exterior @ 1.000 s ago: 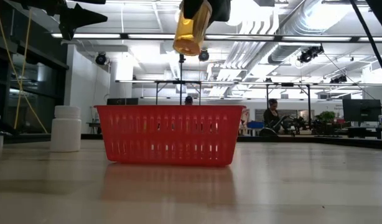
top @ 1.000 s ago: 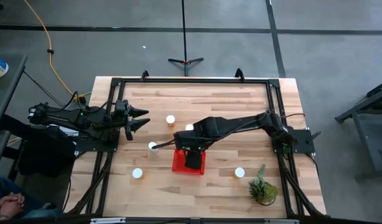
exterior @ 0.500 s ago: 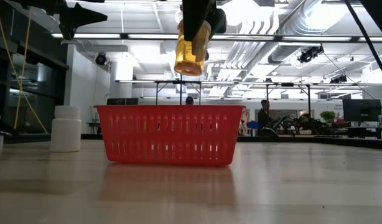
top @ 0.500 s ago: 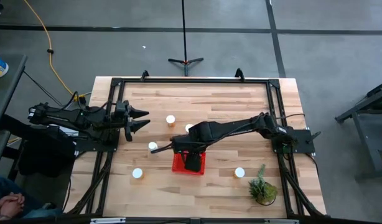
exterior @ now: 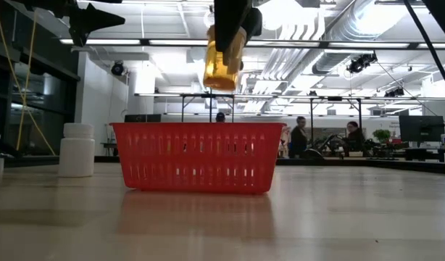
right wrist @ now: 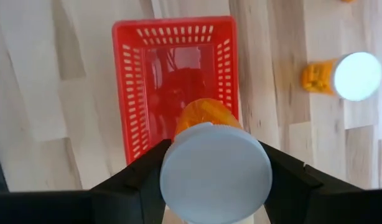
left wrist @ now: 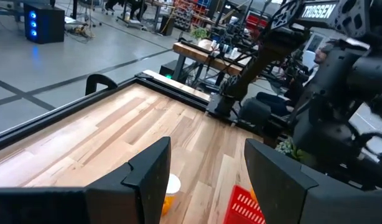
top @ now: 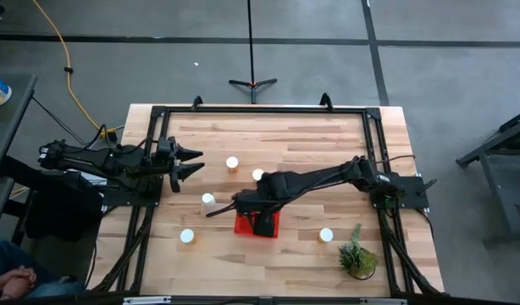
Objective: Pick and place pill bottles into a basket
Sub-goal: Put the orange pill bottle into the red bin
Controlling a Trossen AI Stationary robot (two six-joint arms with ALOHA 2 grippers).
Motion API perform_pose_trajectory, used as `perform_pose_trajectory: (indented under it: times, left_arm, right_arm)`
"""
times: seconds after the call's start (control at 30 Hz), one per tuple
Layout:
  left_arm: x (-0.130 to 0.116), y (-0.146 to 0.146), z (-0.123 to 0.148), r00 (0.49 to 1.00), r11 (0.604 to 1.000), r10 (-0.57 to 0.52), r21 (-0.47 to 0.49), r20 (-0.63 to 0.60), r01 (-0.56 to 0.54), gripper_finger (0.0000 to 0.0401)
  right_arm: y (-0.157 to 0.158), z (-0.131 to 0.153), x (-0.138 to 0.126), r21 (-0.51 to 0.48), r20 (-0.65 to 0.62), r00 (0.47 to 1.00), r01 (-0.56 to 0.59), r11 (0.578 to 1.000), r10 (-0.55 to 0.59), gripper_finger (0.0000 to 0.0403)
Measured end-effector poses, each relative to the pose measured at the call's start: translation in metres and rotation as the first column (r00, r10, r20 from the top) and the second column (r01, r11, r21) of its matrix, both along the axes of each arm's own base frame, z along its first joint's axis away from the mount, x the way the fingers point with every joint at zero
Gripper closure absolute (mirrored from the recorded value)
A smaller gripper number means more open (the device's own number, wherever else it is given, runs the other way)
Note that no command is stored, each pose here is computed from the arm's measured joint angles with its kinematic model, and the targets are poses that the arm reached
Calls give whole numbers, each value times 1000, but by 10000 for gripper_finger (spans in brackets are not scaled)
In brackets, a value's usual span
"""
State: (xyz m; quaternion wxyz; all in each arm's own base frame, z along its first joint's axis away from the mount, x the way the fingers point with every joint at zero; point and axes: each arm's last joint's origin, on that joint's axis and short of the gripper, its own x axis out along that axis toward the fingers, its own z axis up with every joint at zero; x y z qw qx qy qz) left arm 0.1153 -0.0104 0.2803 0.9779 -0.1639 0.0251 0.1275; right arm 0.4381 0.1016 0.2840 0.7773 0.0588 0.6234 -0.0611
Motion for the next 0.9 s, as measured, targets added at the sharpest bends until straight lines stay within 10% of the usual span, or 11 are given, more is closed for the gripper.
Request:
perform_pose_trajectory:
  times: [0.9]
  left_arm:
    - [0, 0, -2, 1000, 1000, -1, 4, -22, 1, 162]
  right_arm:
    - [7, -40, 21, -27, -20, 996, -93, 995, 92, 203]
